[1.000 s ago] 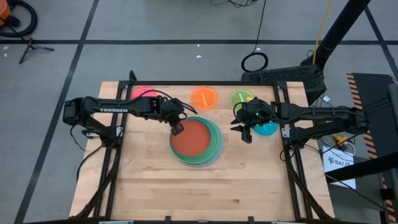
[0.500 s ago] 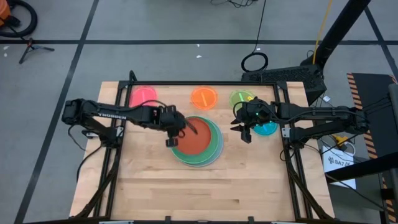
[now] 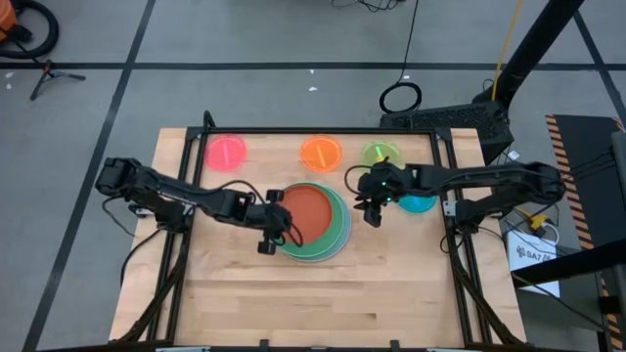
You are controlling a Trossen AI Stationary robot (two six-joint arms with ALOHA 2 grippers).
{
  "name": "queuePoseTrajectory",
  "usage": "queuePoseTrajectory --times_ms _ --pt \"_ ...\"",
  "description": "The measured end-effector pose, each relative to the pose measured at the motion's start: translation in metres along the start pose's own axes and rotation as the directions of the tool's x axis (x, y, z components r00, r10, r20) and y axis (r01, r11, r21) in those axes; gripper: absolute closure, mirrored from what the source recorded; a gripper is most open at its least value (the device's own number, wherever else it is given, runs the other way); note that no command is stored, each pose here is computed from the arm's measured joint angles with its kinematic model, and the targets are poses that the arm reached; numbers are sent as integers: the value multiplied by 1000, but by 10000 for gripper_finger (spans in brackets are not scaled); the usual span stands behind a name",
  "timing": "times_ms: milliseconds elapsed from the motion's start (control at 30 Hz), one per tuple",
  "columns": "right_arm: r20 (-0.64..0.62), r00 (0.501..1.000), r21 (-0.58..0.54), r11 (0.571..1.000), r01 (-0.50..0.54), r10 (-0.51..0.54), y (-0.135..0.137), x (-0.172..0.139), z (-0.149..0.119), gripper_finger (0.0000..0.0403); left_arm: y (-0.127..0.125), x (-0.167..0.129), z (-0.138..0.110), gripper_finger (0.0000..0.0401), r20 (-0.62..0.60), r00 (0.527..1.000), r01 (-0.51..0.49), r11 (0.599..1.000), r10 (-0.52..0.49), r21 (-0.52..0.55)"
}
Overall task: Stack plastic plates
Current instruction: Stack the blue plate on top of the dark orange plate
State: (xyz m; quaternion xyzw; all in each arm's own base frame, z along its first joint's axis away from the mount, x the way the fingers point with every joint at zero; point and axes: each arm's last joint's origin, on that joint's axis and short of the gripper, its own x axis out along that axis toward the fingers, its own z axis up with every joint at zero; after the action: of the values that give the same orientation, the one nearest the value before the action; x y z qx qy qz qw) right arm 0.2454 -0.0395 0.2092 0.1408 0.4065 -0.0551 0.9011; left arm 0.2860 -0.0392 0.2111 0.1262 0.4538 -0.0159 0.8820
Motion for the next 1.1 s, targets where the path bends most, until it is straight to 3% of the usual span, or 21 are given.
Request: queuePoseTrajectory --times_ms 300,433,600,833,1000,1100 --pt "16 1000 26 1000 -3 3 -1 10 3 282 -5 15 -19 288 26 1000 -7 1000 8 -30" --pt "24 1000 65 998 -6 4 -1 10 3 282 -7 18 -19 288 81 997 -17 1000 15 23" --pt "23 1000 196 981 -9 4 -1 10 3 282 -8 11 -11 288 167 986 -38 993 19 115" --pt "8 1000 316 949 -8 6 0 10 2 282 7 -22 -4 288 281 954 -157 974 107 161" --pt "-90 996 406 913 38 -1 3 11 -8 282 26 -63 3 288 437 869 -308 945 231 114" --pt "-219 975 483 863 150 -47 0 8 -21 282 38 -86 -2 288 474 827 -370 928 304 51"
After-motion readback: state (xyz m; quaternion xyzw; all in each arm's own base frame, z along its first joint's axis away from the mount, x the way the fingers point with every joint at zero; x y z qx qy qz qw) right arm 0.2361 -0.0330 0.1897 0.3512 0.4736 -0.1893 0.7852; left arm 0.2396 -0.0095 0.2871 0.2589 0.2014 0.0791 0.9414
